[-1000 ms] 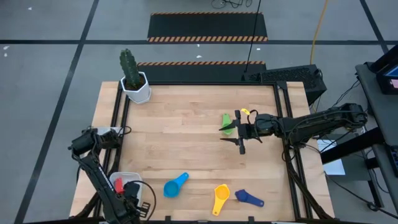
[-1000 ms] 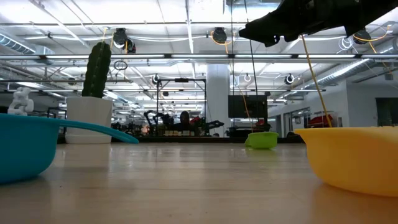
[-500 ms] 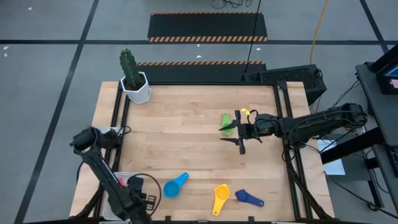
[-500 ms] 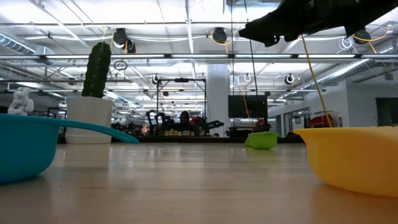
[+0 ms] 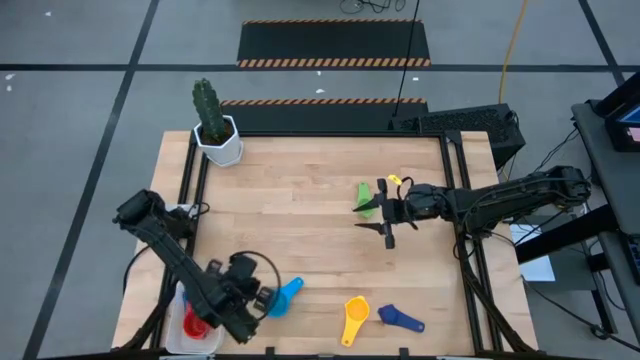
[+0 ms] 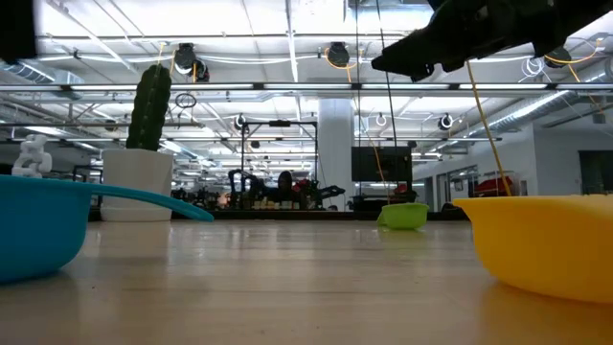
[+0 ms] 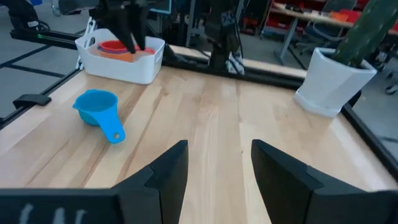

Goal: Nest measuring cups in basket
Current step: Stack the light blue measuring cup on top of the red measuring cup into the white bin

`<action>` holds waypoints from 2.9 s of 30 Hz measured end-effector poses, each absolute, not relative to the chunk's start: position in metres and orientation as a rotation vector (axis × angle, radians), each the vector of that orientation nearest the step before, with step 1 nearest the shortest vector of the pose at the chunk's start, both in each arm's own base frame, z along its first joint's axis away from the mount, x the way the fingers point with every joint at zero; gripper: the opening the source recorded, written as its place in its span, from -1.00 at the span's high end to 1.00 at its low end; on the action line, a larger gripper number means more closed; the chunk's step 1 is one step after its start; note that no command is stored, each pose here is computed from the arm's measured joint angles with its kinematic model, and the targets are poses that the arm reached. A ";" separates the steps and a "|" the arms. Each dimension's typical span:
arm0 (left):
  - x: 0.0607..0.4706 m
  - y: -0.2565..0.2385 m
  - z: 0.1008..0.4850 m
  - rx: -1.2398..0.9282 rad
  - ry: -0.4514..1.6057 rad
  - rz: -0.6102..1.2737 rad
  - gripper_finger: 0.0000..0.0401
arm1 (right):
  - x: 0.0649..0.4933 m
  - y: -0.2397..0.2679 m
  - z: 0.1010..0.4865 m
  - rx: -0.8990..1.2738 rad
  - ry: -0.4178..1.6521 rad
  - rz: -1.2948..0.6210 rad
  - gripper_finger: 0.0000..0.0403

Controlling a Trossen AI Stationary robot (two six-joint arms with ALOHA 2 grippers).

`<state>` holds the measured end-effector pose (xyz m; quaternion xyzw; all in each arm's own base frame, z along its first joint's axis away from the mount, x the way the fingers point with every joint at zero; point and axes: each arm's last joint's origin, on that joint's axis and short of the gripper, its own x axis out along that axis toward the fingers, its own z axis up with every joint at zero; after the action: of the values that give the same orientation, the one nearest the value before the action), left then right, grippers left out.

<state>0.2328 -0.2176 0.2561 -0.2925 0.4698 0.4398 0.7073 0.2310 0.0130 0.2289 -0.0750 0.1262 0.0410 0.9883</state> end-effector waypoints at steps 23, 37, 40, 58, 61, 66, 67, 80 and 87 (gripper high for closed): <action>0.273 -0.204 0.261 -0.285 0.805 0.704 0.47 | 0.269 0.100 0.173 -0.038 0.396 0.118 0.08; 0.260 -0.227 0.262 -0.281 0.711 0.644 0.47 | 0.356 0.163 0.165 -0.356 0.429 0.253 0.08; 0.257 -0.232 0.260 -0.284 0.696 0.632 0.47 | 0.371 0.170 0.162 -0.360 0.441 0.254 0.08; 0.247 -0.237 0.231 -0.278 0.711 0.617 0.47 | 0.411 0.178 0.124 -0.463 0.542 0.193 -0.27; 0.247 -0.235 0.231 -0.268 0.716 0.625 0.47 | 0.414 0.175 0.119 -0.476 0.547 0.200 -0.35; 0.249 -0.233 0.231 -0.263 0.718 0.632 0.47 | 0.416 0.172 0.115 -0.618 0.536 0.184 -0.32; 0.249 -0.232 0.231 -0.263 0.719 0.634 0.47 | 0.416 0.171 0.115 -0.637 0.534 0.191 -0.30; 0.252 -0.229 0.231 -0.270 0.709 0.651 0.47 | 0.427 0.159 0.102 -0.750 0.486 0.269 0.11; 0.252 -0.229 0.231 -0.270 0.709 0.653 0.47 | 0.429 0.160 0.104 -0.812 0.439 0.278 0.54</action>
<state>0.2522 -0.2286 0.2307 -0.1292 0.3399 0.3129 0.8774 0.4286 0.1600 0.1039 -0.3907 0.2109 0.1338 0.8860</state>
